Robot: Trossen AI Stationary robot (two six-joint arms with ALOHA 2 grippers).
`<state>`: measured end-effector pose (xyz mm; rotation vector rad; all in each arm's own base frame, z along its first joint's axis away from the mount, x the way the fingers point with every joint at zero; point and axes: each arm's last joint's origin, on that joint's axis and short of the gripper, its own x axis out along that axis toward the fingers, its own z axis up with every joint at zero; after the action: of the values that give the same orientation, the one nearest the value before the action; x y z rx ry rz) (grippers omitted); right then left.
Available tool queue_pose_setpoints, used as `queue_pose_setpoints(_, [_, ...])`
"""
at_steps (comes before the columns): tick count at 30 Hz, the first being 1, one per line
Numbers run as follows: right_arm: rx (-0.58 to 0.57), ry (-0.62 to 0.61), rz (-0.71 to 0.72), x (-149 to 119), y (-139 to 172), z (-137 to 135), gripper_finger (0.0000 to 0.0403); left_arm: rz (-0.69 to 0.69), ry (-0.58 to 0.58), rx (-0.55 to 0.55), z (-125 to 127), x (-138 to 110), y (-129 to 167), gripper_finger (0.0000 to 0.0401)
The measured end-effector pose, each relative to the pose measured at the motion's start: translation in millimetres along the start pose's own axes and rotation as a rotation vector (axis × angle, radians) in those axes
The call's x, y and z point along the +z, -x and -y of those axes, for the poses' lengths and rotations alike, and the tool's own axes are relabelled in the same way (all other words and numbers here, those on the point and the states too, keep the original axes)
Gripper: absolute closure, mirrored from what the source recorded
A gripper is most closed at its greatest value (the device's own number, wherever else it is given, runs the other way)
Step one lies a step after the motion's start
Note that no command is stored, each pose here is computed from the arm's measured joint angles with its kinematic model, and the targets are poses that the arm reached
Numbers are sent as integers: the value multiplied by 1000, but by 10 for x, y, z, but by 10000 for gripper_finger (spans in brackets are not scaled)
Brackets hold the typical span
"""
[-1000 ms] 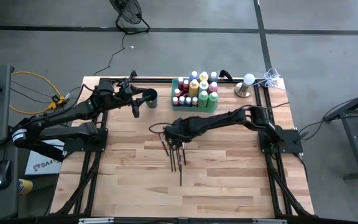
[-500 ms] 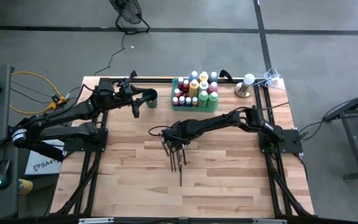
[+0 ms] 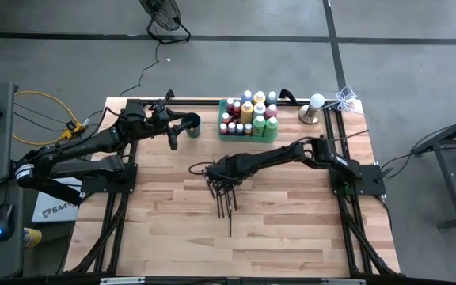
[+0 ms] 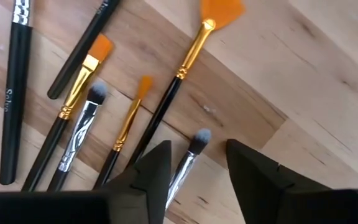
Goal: Pick & Place Paint Supplies
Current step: Put the silver black paint brush into the blue cup
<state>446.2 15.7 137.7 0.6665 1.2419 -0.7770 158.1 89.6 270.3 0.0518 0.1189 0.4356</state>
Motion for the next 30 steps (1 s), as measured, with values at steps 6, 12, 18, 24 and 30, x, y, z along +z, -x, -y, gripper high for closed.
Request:
queue_pose_setpoints(6, [8, 15, -4, 20, -10, 7, 294, 0, 0, 0, 0, 0, 0, 237])
queue_pose_setpoints(12, [22, 43, 6, 28, -16, -8, 339, 0, 0, 0, -1, 0, 0, 237])
queue_pose_setpoints(18, [24, 68, 17, 35, -21, -12, 385, 0, 0, 0, 0, 0, 0, 237])
queue_pose_setpoints(24, [27, 125, 23, 19, 3, -23, 397, 0, 0, 0, 0, 0, 0, 237])
queue_pose_setpoints(30, [0, 171, 123, -29, 182, -51, 398, 0, 0, -1, 0, 0, 0, 237])
